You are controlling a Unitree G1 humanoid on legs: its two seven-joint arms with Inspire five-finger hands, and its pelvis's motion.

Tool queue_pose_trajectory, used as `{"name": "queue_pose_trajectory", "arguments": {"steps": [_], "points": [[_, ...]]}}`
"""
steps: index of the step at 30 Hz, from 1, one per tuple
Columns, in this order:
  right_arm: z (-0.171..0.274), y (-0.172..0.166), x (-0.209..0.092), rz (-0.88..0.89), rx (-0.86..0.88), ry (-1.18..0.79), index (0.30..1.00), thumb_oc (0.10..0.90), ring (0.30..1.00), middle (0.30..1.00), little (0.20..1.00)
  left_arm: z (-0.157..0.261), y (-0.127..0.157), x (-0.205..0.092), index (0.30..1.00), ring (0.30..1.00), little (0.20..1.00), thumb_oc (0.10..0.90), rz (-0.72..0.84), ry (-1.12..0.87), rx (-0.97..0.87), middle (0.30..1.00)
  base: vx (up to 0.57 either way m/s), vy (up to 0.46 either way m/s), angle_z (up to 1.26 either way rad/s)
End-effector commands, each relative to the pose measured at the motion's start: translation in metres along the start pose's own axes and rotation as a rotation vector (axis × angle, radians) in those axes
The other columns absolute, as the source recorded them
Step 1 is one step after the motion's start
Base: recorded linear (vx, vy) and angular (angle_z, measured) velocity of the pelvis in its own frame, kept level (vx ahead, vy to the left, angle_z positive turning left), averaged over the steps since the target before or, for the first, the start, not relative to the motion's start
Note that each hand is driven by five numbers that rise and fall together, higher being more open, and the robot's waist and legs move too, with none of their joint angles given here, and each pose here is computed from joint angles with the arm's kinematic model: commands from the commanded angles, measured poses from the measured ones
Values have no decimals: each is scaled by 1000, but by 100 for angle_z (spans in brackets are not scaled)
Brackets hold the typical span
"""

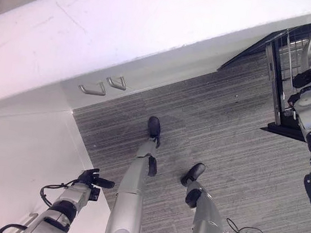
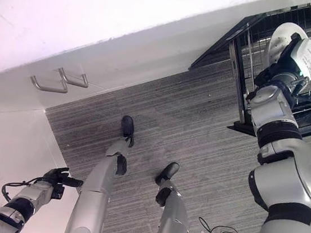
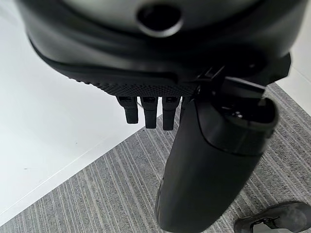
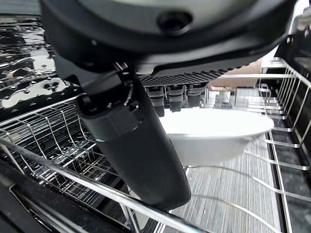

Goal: Place the dishes in the dishwasher.

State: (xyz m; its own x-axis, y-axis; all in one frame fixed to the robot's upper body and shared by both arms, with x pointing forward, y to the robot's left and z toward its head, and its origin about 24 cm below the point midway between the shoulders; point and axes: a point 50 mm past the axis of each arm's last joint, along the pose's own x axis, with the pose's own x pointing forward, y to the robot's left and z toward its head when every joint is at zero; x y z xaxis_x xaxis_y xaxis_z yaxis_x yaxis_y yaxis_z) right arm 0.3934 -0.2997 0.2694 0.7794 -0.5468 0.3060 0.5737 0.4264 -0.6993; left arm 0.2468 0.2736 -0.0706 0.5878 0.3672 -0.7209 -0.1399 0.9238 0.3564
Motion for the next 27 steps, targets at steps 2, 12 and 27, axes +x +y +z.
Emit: {"name": "queue_pose_trajectory", "arguments": {"steps": [2, 12, 27], "points": [[36, 6, -4, 353, 298, -112, 900, 800, 900, 900, 900, -46, 7, -3, 900, 900, 900, 800, 3, 137, 13, 900, -11, 22, -5], [11, -9, -2, 545, 8, -20, 900, 800, 900, 900, 900, -51, 30, -4, 900, 900, 900, 800, 70, 150, -15, 900, -1, -55, -6], [14, -32, 2, 401, -114, -9, 900, 800, 900, 900, 900, -51, 44, -5, 900, 900, 900, 800, 140, 138, -3, 900, -11, -54, -4]]}}
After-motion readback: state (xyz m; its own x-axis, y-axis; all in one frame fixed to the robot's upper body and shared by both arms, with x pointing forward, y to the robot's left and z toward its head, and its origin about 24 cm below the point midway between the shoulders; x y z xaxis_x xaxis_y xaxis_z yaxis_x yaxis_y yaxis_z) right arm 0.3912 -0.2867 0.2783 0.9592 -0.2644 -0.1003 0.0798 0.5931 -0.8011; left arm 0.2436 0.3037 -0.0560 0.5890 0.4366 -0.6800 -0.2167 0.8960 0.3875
